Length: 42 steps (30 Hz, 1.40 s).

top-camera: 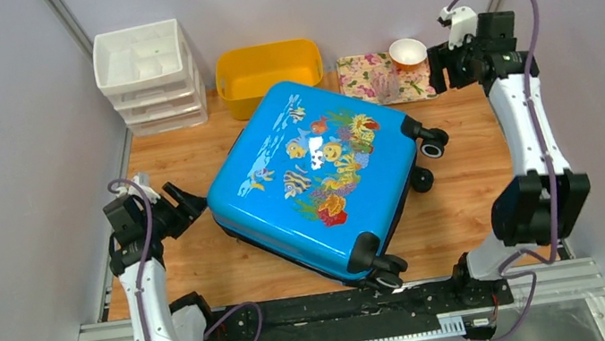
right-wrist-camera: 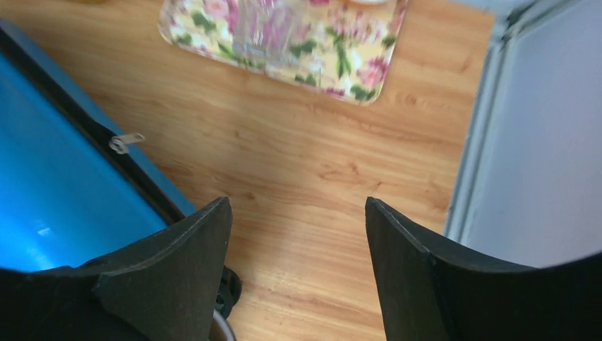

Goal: Open, take out, and arrange the luggage

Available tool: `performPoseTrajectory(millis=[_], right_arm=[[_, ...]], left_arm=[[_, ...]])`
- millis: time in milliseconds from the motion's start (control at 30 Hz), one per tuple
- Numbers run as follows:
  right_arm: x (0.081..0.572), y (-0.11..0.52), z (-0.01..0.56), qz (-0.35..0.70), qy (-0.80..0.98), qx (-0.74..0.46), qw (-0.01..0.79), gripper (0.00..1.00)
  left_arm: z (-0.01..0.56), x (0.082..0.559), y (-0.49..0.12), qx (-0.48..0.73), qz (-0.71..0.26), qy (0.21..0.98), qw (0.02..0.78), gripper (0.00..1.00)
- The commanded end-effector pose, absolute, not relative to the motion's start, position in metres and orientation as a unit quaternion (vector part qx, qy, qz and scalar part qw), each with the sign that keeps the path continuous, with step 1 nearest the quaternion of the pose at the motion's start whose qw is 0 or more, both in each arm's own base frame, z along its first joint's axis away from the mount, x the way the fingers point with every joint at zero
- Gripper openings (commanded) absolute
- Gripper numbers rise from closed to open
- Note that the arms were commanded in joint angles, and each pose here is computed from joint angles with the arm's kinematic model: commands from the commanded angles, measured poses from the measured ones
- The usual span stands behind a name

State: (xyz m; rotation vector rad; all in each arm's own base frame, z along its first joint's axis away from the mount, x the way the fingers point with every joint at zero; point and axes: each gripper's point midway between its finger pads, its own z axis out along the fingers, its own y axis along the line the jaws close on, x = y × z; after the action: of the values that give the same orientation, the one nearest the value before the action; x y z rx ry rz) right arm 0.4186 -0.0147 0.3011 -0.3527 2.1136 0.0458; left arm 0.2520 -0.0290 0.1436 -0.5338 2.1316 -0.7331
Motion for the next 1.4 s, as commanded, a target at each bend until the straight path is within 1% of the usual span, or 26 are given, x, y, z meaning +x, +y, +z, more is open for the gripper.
performPoseTrajectory(millis=[0,67,133,167,233,367,500,567,633,667,767,833,867,900,933,967,1000,1033,1067,1100,1133,1167,1200,1267,1300,1367], right_arm=[[0.444,-0.013,0.269,0.044,0.874,-0.143,0.462,0.71],[0.439,0.001,0.244,0.082,0.883,-0.156,0.436,0.69],[0.423,0.014,0.208,0.109,0.896,-0.179,0.393,0.67],[0.416,0.021,0.198,0.117,0.897,-0.192,0.381,0.66],[0.392,0.031,0.171,0.137,0.903,-0.214,0.347,0.66],[0.343,0.052,0.149,0.194,0.899,-0.249,0.304,0.64],[0.296,0.069,0.146,0.234,0.888,-0.279,0.281,0.62],[0.277,0.078,0.15,0.249,0.879,-0.294,0.282,0.62],[0.26,0.091,0.153,0.267,0.872,-0.308,0.271,0.62],[0.251,0.094,0.155,0.268,0.87,-0.313,0.273,0.62],[0.245,0.102,0.152,0.261,0.874,-0.306,0.272,0.63],[0.242,0.098,0.146,0.256,0.883,-0.295,0.262,0.63],[0.243,0.096,0.144,0.249,0.889,-0.287,0.257,0.63],[0.246,0.092,0.142,0.242,0.896,-0.273,0.252,0.63],[0.249,0.088,0.141,0.233,0.902,-0.264,0.248,0.63],[0.251,0.085,0.14,0.229,0.906,-0.257,0.247,0.63],[0.255,0.081,0.139,0.225,0.911,-0.244,0.246,0.63],[0.258,0.078,0.136,0.216,0.915,-0.24,0.241,0.64],[0.26,0.076,0.134,0.211,0.918,-0.238,0.239,0.64],[0.263,0.073,0.133,0.201,0.921,-0.233,0.239,0.64],[0.268,0.061,0.132,0.185,0.929,-0.214,0.238,0.66],[0.269,0.057,0.131,0.178,0.932,-0.209,0.236,0.66],[0.269,0.054,0.13,0.173,0.935,-0.204,0.233,0.67],[0.266,0.051,0.129,0.167,0.938,-0.208,0.223,0.67],[0.258,0.051,0.128,0.17,0.94,-0.209,0.211,0.67],[0.248,0.054,0.13,0.182,0.934,-0.227,0.208,0.67]], left_arm=[[0.124,0.22,-0.036,-0.254,-0.306,0.859,0.323,0.73],[0.122,0.207,-0.063,-0.263,-0.383,0.842,0.275,0.66],[0.126,0.198,-0.081,-0.274,-0.442,0.819,0.242,0.62],[0.12,0.193,-0.086,-0.28,-0.452,0.815,0.231,0.62],[0.125,0.196,-0.089,-0.259,-0.463,0.811,0.245,0.61],[0.142,0.214,-0.09,-0.244,-0.485,0.795,0.268,0.59],[0.169,0.262,-0.071,-0.244,-0.483,0.77,0.339,0.59],[0.172,0.281,-0.072,-0.246,-0.49,0.766,0.335,0.59],[0.184,0.303,-0.072,-0.239,-0.495,0.756,0.354,0.59],[0.18,0.312,-0.081,-0.232,-0.503,0.759,0.341,0.59],[0.189,0.339,-0.087,-0.202,-0.499,0.759,0.365,0.6],[0.199,0.355,-0.076,-0.208,-0.481,0.756,0.391,0.61],[0.196,0.356,-0.056,-0.239,-0.461,0.761,0.389,0.61],[0.192,0.36,-0.035,-0.256,-0.414,0.771,0.411,0.62],[0.209,0.36,-0.014,-0.266,-0.372,0.773,0.439,0.62],[0.185,0.338,-0.001,-0.316,-0.324,0.802,0.39,0.63],[0.176,0.328,0.034,-0.337,-0.237,0.816,0.406,0.63],[0.185,0.315,0.044,-0.34,-0.199,0.819,0.417,0.63],[0.169,0.287,0.048,-0.364,-0.16,0.84,0.368,0.61],[0.161,0.268,0.07,-0.38,-0.078,0.85,0.355,0.53],[0.161,0.253,0.074,-0.381,-0.052,0.856,0.345,0.51],[0.15,0.232,0.07,-0.381,-0.037,0.871,0.306,0.51],[0.143,0.222,0.065,-0.364,-0.036,0.884,0.29,0.5],[0.119,0.198,0.041,-0.355,-0.073,0.899,0.247,0.5],[0.118,0.198,0.015,-0.33,-0.141,0.903,0.237,0.49],[0.101,0.186,-0.014,-0.32,-0.197,0.904,0.204,0.48]])
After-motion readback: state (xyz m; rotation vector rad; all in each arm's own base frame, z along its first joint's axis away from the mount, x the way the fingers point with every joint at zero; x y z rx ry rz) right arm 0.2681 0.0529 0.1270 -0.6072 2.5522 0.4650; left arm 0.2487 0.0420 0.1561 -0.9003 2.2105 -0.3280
